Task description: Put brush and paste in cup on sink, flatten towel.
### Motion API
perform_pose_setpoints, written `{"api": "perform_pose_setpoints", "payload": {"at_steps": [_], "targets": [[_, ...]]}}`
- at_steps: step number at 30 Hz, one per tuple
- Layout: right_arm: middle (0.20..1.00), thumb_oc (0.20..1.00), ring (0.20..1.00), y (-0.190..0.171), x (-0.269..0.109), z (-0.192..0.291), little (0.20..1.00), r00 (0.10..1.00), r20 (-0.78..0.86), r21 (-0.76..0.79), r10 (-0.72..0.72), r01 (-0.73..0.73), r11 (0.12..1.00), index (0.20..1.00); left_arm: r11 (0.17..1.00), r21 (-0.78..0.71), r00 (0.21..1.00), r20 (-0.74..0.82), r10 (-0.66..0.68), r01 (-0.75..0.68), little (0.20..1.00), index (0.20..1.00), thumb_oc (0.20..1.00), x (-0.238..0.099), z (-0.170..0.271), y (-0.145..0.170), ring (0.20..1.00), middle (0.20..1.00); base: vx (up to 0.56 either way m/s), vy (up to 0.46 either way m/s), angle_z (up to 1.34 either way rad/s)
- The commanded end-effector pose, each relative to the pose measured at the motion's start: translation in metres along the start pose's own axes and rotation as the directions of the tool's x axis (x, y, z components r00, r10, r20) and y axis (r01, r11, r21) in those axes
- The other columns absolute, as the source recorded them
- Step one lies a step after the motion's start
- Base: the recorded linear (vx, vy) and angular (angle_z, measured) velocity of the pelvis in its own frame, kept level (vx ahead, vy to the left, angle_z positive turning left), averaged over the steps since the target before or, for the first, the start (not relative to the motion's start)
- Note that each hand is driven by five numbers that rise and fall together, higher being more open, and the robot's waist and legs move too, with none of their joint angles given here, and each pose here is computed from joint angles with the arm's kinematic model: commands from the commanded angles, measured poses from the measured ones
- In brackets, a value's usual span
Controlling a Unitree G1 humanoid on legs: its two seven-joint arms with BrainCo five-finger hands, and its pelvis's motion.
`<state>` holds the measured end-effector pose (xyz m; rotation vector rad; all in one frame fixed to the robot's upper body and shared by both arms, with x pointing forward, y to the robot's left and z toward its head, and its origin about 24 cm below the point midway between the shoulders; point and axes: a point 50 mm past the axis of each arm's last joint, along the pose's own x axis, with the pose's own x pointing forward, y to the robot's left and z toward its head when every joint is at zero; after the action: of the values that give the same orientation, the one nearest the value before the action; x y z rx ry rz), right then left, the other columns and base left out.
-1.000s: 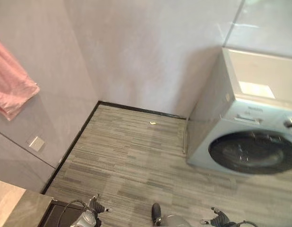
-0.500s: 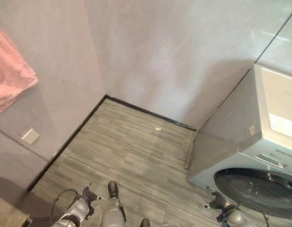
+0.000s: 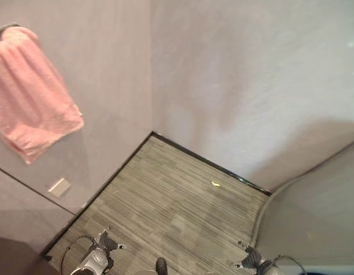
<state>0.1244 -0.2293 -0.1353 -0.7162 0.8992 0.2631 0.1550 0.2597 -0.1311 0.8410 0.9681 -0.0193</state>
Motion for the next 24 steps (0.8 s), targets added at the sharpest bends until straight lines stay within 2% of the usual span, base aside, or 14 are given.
{"api": "perform_pose_setpoints", "payload": {"at_steps": [1,10,12,16,20,24], "targets": [[1.000,1.000,1.000,-0.015,-0.001,0.004,1.000,0.997,0.041,0.012,-0.058,0.058,0.998,1.000,0.999,-0.031,0.999,-0.032,0.033,-0.034,1.000,1.000,1.000,0.000,-0.012,0.008,1.000,1.000,0.34,0.011,0.53],[1.000,1.000,1.000,-0.008,-0.002,0.000,1.000,1.000,0.029,-0.031,-0.009,0.010,0.999,1.000,0.998,-0.065,0.998,-0.061,0.000,-0.004,1.000,1.000,1.000,-0.002,-0.013,-0.003,1.000,1.000,0.34,-0.064,1.34],[1.000,1.000,1.000,-0.019,-0.003,-0.002,1.000,0.999,0.035,-0.067,-0.028,0.031,0.997,1.000,0.993,-0.119,0.997,-0.078,0.007,-0.016,1.000,1.000,1.000,-0.002,-0.013,-0.005,1.000,1.000,0.27,-0.114,1.42],[1.000,1.000,1.000,-0.031,-0.005,-0.002,1.000,0.997,0.044,-0.121,-0.055,0.060,0.991,1.000,0.984,-0.168,0.997,-0.061,0.050,-0.060,1.000,1.000,1.000,0.002,-0.005,0.006,1.000,1.000,0.12,-0.080,0.63],[1.000,1.000,1.000,-0.032,-0.008,-0.003,1.000,0.996,0.055,-0.131,-0.069,0.075,0.989,1.000,0.984,-0.154,0.996,-0.055,0.076,-0.084,1.000,1.000,1.000,0.003,-0.004,0.012,1.000,1.000,0.19,0.014,0.86],[1.000,1.000,1.000,-0.028,-0.008,0.006,1.000,0.993,0.106,-0.208,-0.042,0.064,0.976,1.000,0.987,-0.120,0.993,-0.063,0.095,-0.102,1.000,1.000,1.000,0.003,-0.008,0.018,1.000,1.000,0.27,0.131,0.35]]}}
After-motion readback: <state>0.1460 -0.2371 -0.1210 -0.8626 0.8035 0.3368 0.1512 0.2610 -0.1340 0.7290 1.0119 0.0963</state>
